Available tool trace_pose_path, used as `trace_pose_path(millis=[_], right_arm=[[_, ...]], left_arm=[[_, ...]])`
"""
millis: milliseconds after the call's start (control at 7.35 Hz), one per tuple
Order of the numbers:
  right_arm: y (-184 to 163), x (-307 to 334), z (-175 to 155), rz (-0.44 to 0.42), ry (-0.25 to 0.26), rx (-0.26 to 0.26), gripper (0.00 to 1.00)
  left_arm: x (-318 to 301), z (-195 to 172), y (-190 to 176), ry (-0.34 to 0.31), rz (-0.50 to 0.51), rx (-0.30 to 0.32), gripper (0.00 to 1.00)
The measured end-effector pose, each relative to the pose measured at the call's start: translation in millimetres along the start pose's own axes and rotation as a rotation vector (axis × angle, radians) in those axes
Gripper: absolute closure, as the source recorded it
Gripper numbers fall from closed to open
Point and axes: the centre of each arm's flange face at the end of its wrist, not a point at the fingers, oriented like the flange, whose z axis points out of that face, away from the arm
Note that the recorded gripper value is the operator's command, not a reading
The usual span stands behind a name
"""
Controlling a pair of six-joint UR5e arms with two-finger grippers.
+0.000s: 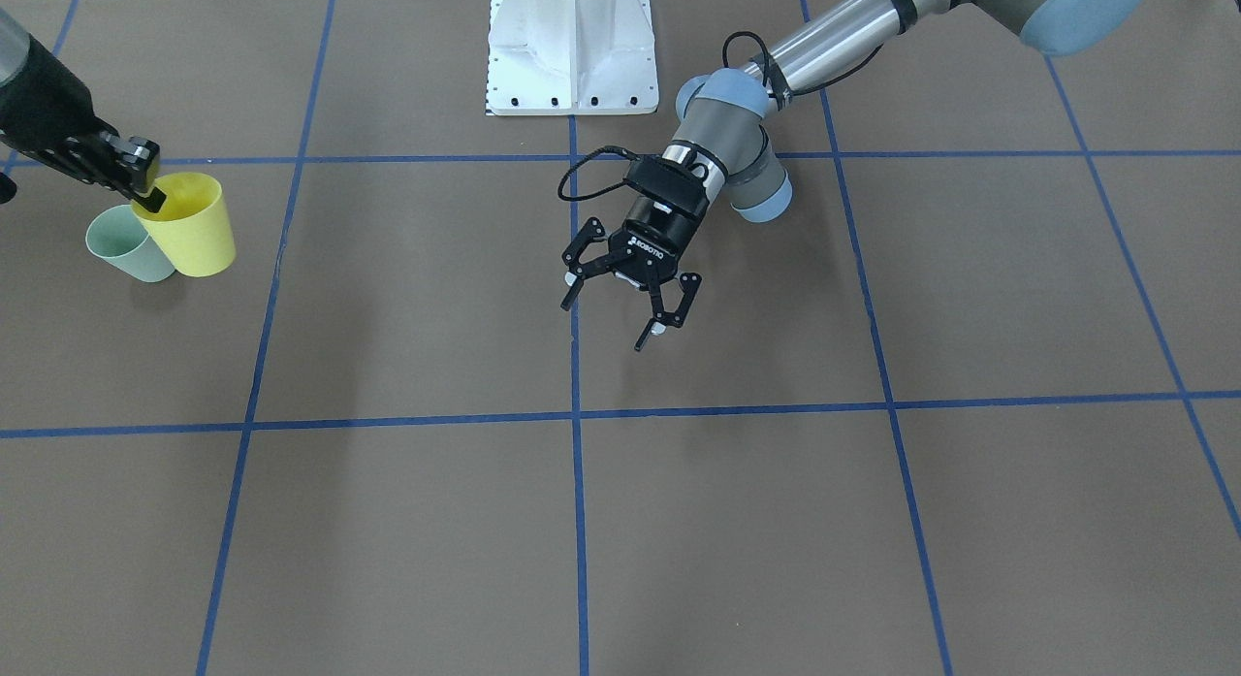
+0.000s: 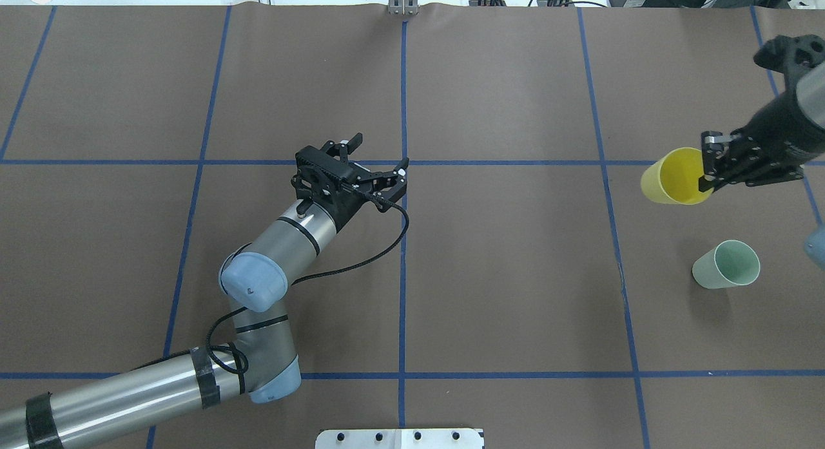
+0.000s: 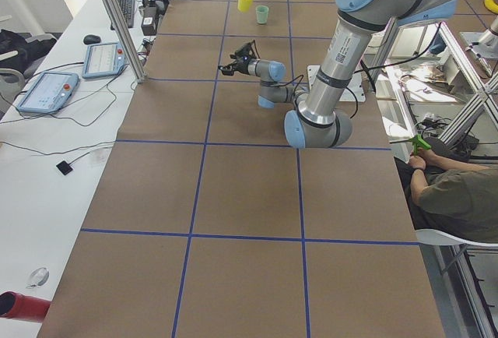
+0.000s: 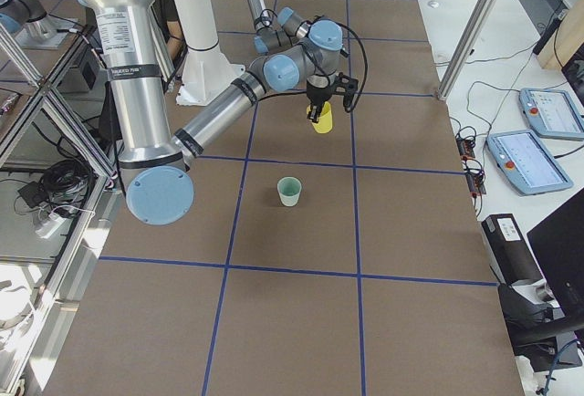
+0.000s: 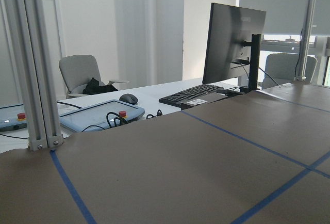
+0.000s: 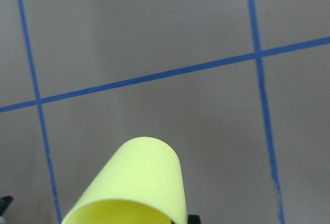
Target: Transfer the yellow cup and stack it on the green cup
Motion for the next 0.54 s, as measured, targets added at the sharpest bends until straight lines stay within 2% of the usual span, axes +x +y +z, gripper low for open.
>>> trace_pose_path(millis=[272, 544], right_arm=[[-0.6, 79.2, 3.5, -0.036, 0.057, -0.016, 1.0], [-5.4, 116.4, 21.9, -0.031, 0.089, -0.056, 1.0]], left_arm=[[-21.6, 9.5, 0.7, -0.037, -0.089, -0.001, 0.01], [-22.9, 10.4, 2.3, -0.039, -0.181, -0.002, 0.01]])
